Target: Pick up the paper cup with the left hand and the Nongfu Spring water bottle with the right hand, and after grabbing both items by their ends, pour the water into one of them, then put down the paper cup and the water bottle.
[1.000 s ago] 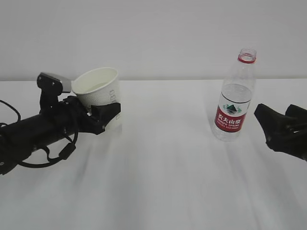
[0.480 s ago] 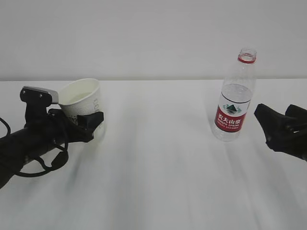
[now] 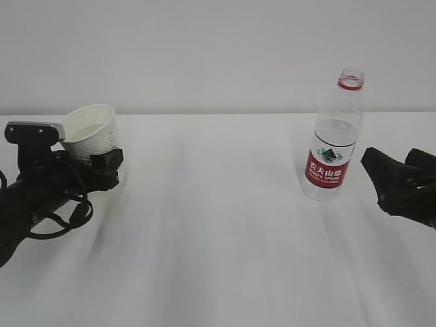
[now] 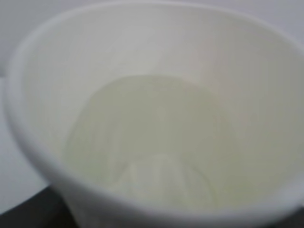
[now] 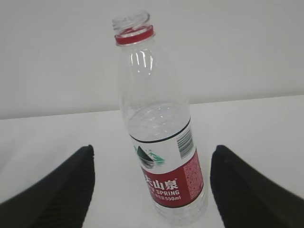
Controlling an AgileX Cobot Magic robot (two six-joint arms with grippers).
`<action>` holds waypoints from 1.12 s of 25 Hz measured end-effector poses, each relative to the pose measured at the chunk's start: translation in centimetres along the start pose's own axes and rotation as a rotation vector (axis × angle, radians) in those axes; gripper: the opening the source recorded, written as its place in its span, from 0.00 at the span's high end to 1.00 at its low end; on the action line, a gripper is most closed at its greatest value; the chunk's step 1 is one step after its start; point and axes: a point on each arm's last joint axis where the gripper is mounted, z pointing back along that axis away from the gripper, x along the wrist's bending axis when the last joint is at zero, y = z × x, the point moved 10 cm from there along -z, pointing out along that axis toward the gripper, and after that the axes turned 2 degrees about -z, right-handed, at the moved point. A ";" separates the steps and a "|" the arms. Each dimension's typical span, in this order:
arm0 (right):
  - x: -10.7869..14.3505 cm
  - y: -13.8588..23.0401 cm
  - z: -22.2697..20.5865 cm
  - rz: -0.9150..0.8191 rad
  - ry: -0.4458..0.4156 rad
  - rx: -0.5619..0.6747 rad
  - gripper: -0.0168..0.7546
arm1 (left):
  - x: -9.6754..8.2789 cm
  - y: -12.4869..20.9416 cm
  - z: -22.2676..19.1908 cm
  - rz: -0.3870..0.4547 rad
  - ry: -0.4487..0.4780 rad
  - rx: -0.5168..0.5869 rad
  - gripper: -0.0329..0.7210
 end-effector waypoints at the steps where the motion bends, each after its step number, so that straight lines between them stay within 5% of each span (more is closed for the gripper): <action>1: 0.0 0.0 0.0 0.000 0.000 0.000 0.24 | 0.2 0.0 0.0 0.004 -0.012 -0.002 0.29; 17: 0.0 0.0 0.0 0.000 0.000 0.000 0.24 | 2.8 -0.3 0.2 0.028 -0.148 -0.016 0.29; 28: 0.0 0.0 0.0 0.000 0.000 -0.002 0.24 | 2.9 -0.4 -1.2 0.029 -0.147 -0.035 0.29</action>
